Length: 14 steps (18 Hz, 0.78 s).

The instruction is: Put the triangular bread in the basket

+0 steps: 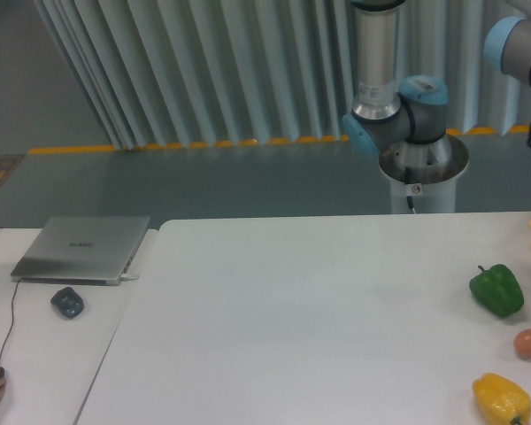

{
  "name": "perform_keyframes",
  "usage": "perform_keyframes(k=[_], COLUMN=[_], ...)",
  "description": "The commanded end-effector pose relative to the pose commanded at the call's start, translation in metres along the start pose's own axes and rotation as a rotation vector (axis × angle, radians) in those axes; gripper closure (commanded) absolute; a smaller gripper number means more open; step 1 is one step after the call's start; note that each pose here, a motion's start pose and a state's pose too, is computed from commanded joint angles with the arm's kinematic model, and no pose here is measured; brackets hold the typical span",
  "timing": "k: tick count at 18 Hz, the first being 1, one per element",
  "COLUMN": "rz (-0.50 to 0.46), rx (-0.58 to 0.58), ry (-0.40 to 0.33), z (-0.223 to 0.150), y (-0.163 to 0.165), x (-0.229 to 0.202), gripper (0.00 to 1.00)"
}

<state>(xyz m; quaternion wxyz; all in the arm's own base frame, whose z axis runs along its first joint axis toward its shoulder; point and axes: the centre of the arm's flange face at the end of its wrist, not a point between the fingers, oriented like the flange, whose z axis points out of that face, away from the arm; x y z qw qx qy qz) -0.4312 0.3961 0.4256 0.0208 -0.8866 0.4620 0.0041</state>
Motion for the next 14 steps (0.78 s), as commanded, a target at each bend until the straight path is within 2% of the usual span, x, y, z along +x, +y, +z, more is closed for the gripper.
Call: perform_keyframes(k=[4,14], rz=[-0.003,-0.005], rx=[0.011,-0.005], ry=[0.029,0.011], z=[0.020,0.019], y=[0.002,0.004], x=[-0.004,-0.006], gripper=[0.00,0.00])
